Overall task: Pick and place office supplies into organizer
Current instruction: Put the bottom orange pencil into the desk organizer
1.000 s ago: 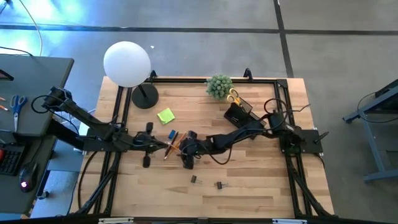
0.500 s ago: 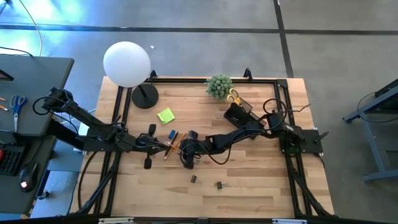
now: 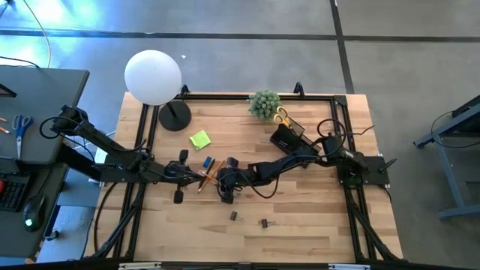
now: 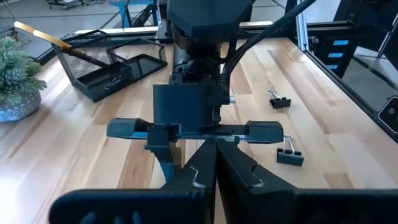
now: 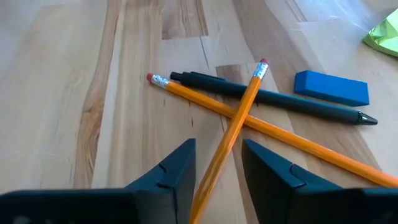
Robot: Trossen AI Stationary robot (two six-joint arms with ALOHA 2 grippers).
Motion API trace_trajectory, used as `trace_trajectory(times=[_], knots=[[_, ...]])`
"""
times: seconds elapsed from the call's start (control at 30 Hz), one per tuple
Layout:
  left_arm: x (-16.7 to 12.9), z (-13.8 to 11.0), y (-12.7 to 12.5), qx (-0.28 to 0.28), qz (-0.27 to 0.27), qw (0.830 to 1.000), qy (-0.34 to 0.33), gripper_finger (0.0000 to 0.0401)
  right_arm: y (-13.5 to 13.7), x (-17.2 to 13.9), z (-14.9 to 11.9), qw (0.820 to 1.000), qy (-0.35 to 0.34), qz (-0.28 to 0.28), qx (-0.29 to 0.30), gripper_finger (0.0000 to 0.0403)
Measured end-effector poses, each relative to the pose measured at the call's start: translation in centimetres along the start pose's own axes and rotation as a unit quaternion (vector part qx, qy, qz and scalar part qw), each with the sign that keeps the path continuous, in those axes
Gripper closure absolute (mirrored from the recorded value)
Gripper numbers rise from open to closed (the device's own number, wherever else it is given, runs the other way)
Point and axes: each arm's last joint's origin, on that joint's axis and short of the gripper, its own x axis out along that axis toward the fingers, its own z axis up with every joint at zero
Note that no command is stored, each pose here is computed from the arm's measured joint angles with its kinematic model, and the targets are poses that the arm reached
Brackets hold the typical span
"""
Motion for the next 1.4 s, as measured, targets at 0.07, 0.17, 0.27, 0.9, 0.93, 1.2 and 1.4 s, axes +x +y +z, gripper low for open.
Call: trace_trajectory(times=[0.07,0.17,0.27,0.9,0.93,1.2,1.4], knots=[[0.0,0.0,0.0,0.0,0.0,1.0,0.001,0.0398,0.0,0.0,-0.1,1.0,0.0,0.0,0.002,0.0281],[0.0,-0.2,0.0,0.002,0.001,1.0,0.008,0.0398,0.0,0.0,-0.6,1.0,0.004,-0.007,0.002,0.0281],[0.0,-0.4,0.1,0.001,0.003,1.0,0.021,0.0398,0.3,-0.1,-1.2,1.0,-0.004,-0.017,0.007,0.0281],[0.0,-0.5,0.1,0.001,0.004,1.0,0.022,0.0398,0.2,-0.1,-1.4,1.0,-0.01,-0.015,0.009,0.0281],[0.0,-0.5,0.1,0.001,0.004,1.0,0.022,0.0398,0.2,-0.1,-1.4,1.0,-0.01,-0.015,0.009,0.0281],[0.0,-0.5,0.1,0.001,0.004,1.0,0.022,0.0398,-0.3,0.0,-1.3,1.0,-0.012,-0.017,0.013,0.0281],[0.0,-0.5,0.1,0.001,0.004,1.0,0.022,0.04,-0.3,0.0,-0.9,1.0,-0.029,-0.008,0.009,0.0281]])
